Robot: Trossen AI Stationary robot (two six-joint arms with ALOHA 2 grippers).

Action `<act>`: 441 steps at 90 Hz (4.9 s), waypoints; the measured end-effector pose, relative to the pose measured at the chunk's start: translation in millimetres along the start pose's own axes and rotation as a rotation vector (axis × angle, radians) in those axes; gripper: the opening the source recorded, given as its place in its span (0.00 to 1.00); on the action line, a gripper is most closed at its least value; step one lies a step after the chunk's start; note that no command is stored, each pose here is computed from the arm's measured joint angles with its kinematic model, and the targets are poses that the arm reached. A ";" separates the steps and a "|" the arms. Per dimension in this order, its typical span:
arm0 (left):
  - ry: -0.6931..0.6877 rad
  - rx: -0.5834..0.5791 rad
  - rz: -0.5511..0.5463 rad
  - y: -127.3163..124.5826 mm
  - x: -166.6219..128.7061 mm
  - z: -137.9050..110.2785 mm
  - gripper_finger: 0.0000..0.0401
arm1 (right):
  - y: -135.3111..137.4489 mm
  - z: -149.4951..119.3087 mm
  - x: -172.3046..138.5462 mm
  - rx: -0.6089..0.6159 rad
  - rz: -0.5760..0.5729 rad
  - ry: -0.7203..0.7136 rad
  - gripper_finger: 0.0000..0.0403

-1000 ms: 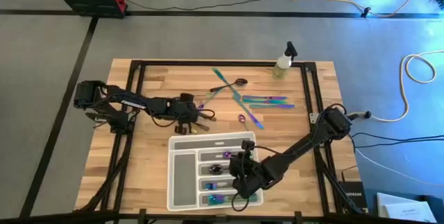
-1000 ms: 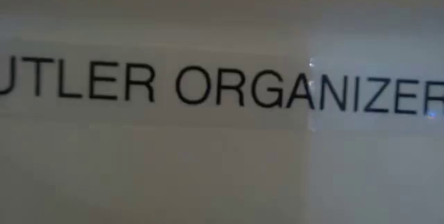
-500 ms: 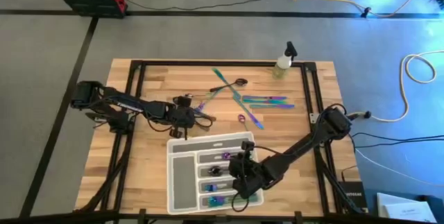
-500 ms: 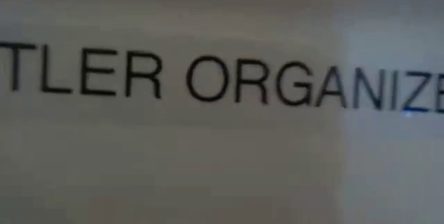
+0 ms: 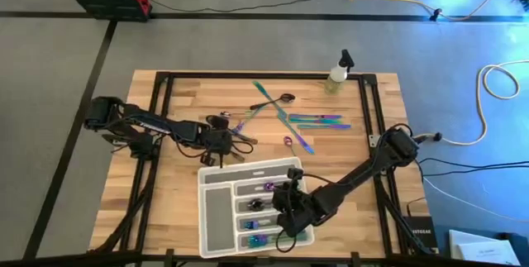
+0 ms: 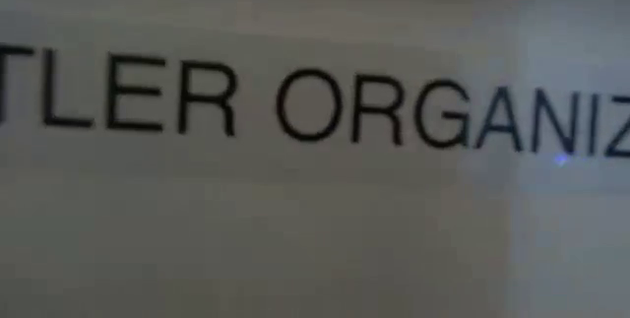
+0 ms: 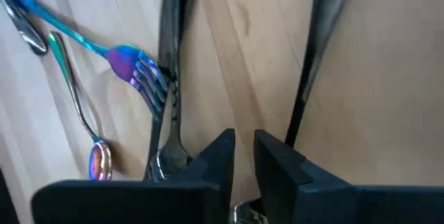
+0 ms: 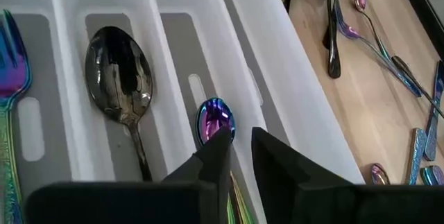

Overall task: Sort silverware
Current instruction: Put the black spoon into the white silverware tray

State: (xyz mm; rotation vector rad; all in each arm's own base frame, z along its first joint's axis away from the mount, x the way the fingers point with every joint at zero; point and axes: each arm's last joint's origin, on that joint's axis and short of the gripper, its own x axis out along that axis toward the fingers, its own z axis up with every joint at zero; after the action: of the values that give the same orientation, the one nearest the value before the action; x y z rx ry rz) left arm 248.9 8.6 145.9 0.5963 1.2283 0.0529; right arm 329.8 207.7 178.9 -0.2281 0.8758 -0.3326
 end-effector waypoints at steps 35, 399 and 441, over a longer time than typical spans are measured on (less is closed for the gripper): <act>0.036 -0.009 -0.094 2.5 -8.8 3.6 0.24 | 0.1 -0.1 -0.1 0.000 0.001 0.000 0.11; -0.821 -0.856 -1.225 62.1 -101.1 106.4 0.01 | 4.1 93.5 -81.2 -1.387 -0.564 -0.165 0.35; -0.815 -0.857 -1.282 62.6 -104.1 107.2 0.01 | -0.9 89.4 -72.7 -1.499 -0.573 -0.080 0.24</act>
State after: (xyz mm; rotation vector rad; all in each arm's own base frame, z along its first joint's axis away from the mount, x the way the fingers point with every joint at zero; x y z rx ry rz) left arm 324.9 -17.8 286.5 -0.9058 0.4975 -0.6517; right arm 356.3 239.5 286.4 -1.8851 0.8164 -0.1247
